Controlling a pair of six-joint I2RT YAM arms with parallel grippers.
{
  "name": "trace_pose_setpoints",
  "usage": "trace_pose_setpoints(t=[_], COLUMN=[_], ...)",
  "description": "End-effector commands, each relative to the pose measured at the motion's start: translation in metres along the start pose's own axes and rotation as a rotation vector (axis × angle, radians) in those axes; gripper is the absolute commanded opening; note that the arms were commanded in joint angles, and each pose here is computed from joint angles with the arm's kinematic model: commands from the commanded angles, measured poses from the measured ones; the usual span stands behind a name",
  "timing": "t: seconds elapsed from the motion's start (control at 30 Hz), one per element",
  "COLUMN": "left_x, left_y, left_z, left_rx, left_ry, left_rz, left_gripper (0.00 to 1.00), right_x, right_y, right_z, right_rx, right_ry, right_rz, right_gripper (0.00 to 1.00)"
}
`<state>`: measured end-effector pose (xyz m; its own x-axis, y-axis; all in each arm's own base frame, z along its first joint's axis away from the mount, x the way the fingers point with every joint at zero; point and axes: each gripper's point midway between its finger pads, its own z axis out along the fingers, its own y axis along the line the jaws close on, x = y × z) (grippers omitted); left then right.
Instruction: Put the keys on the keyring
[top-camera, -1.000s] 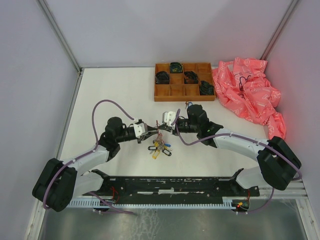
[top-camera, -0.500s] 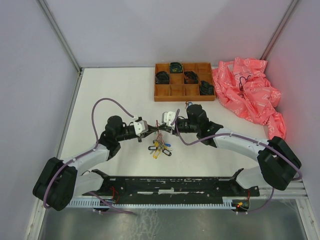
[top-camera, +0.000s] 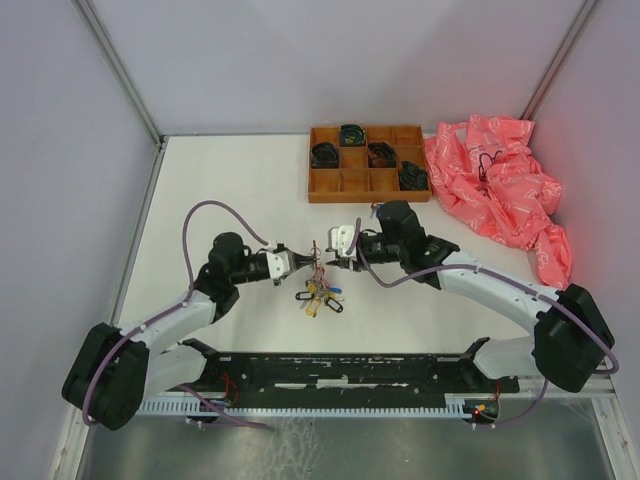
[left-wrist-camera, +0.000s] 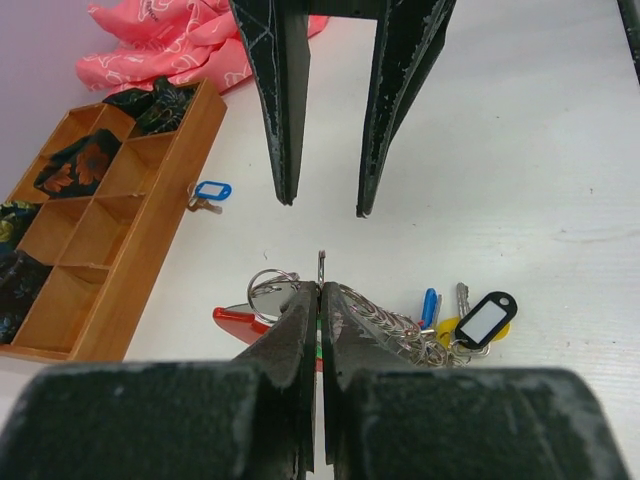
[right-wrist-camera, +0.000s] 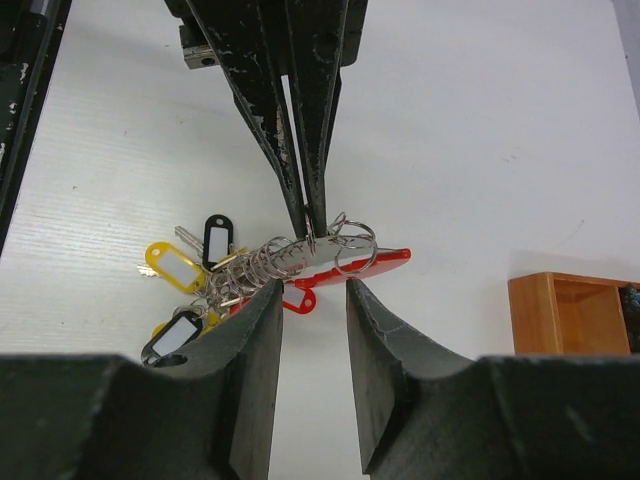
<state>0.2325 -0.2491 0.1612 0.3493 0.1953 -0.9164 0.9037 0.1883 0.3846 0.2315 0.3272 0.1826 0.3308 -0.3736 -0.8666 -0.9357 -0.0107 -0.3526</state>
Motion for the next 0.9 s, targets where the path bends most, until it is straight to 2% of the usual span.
trace_pose_setpoints(t=[0.0,0.13,0.27,0.43,0.87], left_x=[-0.019,-0.018,-0.014,-0.012,-0.016], left_y=[0.002,0.002,0.003,0.005,0.011], left_z=[0.000,-0.001,-0.001,0.001,0.007], left_rx=[0.029,0.031,0.030,0.027,-0.006], left_ry=[-0.055,-0.051,-0.028,0.012,0.162], left_rz=[0.142,0.164,0.170,0.144,0.106], left_gripper=[0.03,0.03,0.03,0.03,0.03], right_x=[-0.016,-0.017,-0.010,-0.016,-0.020], right_y=[-0.009,-0.010,-0.014,-0.011,-0.005], right_z=[0.003,0.006,0.005,0.007,0.016], right_rx=[-0.010,-0.011,0.017,-0.007,-0.048], right_ry=[-0.043,-0.057,-0.019,-0.049,-0.066], right_rz=[-0.069,-0.078,-0.070,-0.068,-0.071], right_gripper=[0.40,0.41,0.42,0.41,0.35])
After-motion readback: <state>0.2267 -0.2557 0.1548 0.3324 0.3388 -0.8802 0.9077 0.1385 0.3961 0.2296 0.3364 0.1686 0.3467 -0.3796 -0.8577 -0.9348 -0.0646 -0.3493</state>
